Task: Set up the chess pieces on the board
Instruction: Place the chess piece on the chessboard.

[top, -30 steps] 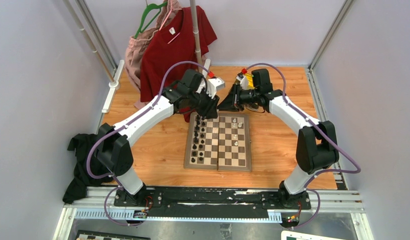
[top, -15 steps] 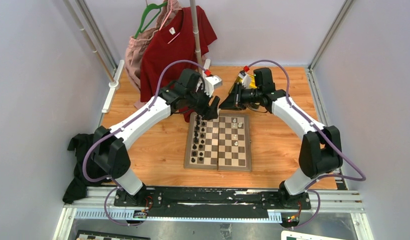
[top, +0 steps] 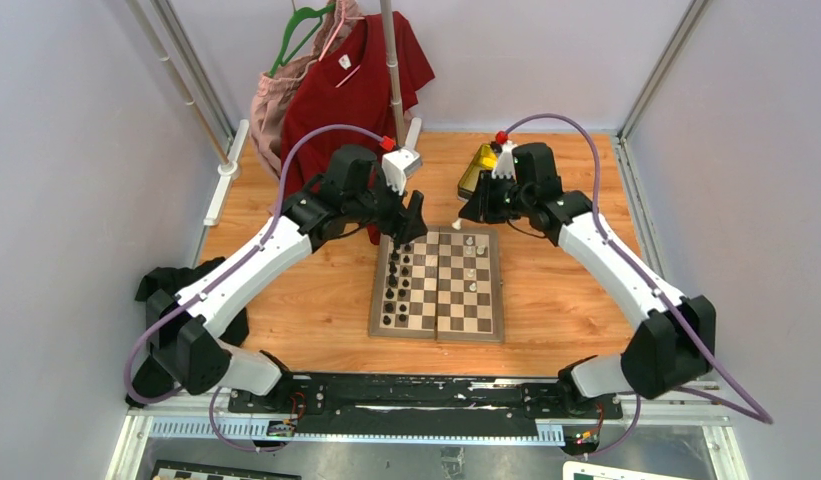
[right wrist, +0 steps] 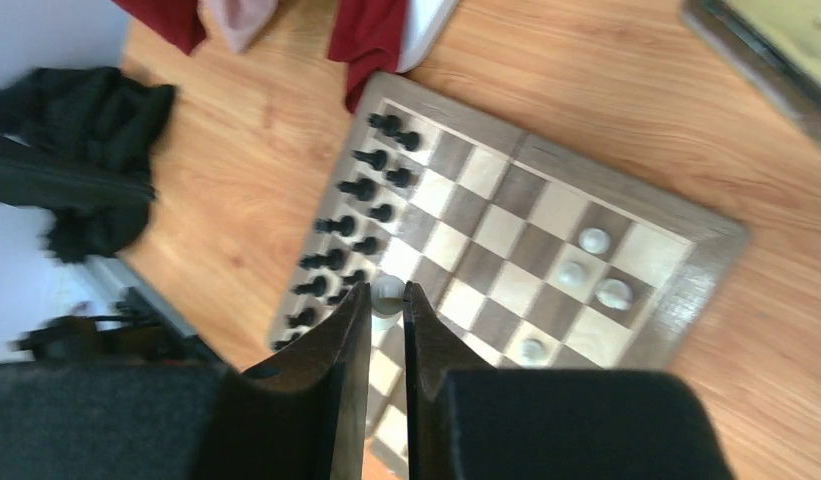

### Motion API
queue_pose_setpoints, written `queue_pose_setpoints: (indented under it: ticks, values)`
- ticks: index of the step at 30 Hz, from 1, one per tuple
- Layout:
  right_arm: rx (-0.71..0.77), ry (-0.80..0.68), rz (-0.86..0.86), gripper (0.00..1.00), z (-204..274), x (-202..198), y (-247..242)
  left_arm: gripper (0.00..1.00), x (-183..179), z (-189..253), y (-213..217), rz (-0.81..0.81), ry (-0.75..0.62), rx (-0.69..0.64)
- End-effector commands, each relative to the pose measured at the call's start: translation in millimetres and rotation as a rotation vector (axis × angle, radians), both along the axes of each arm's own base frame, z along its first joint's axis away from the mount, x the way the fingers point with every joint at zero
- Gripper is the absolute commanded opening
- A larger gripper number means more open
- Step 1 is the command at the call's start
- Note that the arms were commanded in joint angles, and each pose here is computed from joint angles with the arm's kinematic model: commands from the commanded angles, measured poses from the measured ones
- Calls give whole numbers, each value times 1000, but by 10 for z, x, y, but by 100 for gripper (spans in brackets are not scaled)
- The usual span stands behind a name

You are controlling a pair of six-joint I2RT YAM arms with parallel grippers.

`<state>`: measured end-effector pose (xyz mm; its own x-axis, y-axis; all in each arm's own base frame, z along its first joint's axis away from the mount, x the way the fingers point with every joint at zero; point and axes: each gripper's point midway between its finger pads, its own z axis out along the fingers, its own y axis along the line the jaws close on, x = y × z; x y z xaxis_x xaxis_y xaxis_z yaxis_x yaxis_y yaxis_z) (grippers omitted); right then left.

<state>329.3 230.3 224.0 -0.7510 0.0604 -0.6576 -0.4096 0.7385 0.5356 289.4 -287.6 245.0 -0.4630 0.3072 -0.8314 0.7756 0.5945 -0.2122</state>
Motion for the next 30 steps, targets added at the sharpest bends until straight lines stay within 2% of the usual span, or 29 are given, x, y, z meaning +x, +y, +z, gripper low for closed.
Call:
queue_pose_setpoints:
  ticks: [1,4,12,20,30]
  values:
    - [-289,-120,-89,0,-289,-89,-329,74,77,157,93,103,-39,-44]
    - [-400,-174,-154,0,-441,-162,-481,74,74,192,161,147,-55,-55]
    - [-587,-299,-353,0,-672,-330,-850,74,49,161,256,204,-58,-72]
    - [-646,-307,-404,0,-916,-405,-936,74,23,140,280,215,-53,-80]
    - [-635,-302,-392,0,-1170,-363,-805,74,5,118,315,227,-56,-80]
